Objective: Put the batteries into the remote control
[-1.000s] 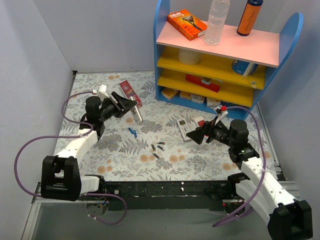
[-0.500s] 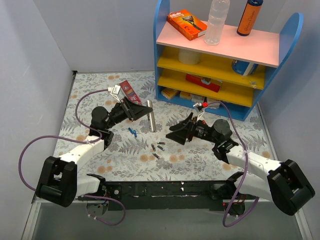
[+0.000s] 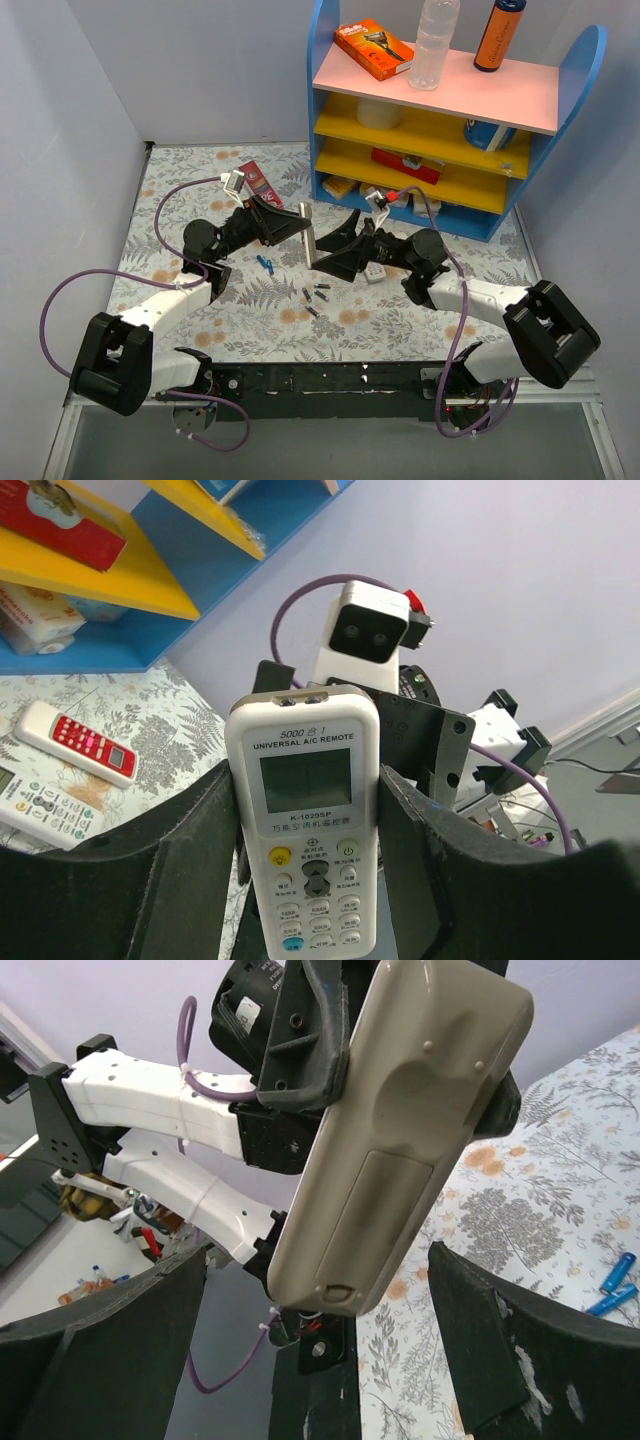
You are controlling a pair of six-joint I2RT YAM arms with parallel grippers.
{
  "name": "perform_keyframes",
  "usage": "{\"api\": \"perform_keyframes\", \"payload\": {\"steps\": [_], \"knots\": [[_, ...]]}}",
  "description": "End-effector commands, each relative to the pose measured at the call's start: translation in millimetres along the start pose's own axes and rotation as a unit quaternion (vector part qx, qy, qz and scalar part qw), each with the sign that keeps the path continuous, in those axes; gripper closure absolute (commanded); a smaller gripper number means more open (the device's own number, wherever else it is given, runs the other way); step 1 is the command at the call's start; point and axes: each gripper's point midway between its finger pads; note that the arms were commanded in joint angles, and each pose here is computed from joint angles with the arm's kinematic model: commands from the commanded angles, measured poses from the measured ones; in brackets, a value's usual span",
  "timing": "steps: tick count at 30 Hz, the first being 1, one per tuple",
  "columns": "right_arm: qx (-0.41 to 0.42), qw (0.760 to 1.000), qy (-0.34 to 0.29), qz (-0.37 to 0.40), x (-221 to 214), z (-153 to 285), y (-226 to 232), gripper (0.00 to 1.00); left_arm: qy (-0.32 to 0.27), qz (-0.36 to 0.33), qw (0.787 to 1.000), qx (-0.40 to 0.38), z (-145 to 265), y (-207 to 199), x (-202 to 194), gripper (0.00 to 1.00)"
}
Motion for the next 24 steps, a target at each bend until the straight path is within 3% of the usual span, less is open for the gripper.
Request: {"api": "perform_keyframes", "payload": {"steps": [1, 6, 10, 15, 19, 20, 21, 22, 24], "knots": [[0.065, 0.997, -0.034, 0.041, 24.6, -15.8, 23.2, 0.02, 0.013, -0.024, 0.999, -0.039, 0.9, -23.9, -7.2, 1.0], [0.1, 0.994, -0.034, 0.036, 21.4, -21.9, 29.1, 0.04, 0.018, -0.023, 0.998, -0.049, 0.8, -25.6, -13.9, 1.0], [0.12, 0.992, -0.037, 0.031, 20.3, -23.9, 32.5, 0.17, 0.021, -0.026, 0.998, -0.055, 0.7, -27.5, -16.6, 1.0], [0.131, 0.99, -0.034, 0.031, 18.2, -22.0, 36.7, 0.56, 0.022, -0.027, 0.998, -0.048, -0.1, -23.2, -16.9, 0.99], [0.118, 0.992, -0.023, 0.043, 12.7, -20.5, 32.4, 0.85, 0.026, -0.025, 0.999, -0.021, 0.3, -13.5, -18.2, 0.62], [0.105, 0.994, -0.014, 0.036, 9.6, -19.9, 28.5, 0.93, 0.026, -0.027, 0.999, -0.016, 0.1, -12.9, -17.7, 0.58], [0.099, 0.994, -0.01, 0.04, 8.4, -19.4, 27.1, 0.97, 0.024, -0.04, 0.999, -0.011, 0.0, -11.7, -16.4, 0.53], [0.09, 0.995, -0.002, 0.039, 5.1, -19.1, 24.0, 0.99, 0.026, -0.036, 0.999, 0.006, 1.6, -8.8, -17.5, 0.36], [0.054, 0.997, 0.02, 0.046, -1.9, -18.3, 12.7, 0.99, 0.016, -0.068, 0.997, 0.025, 0.0, -8.0, -9.8, 0.19]]}}
Point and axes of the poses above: each gripper's point midway between its finger pads, its own z axis back along the fingers, its own y axis along the line the jaws close on, x = y × z, and after that the axes turned 13 degrees about z, right-handed
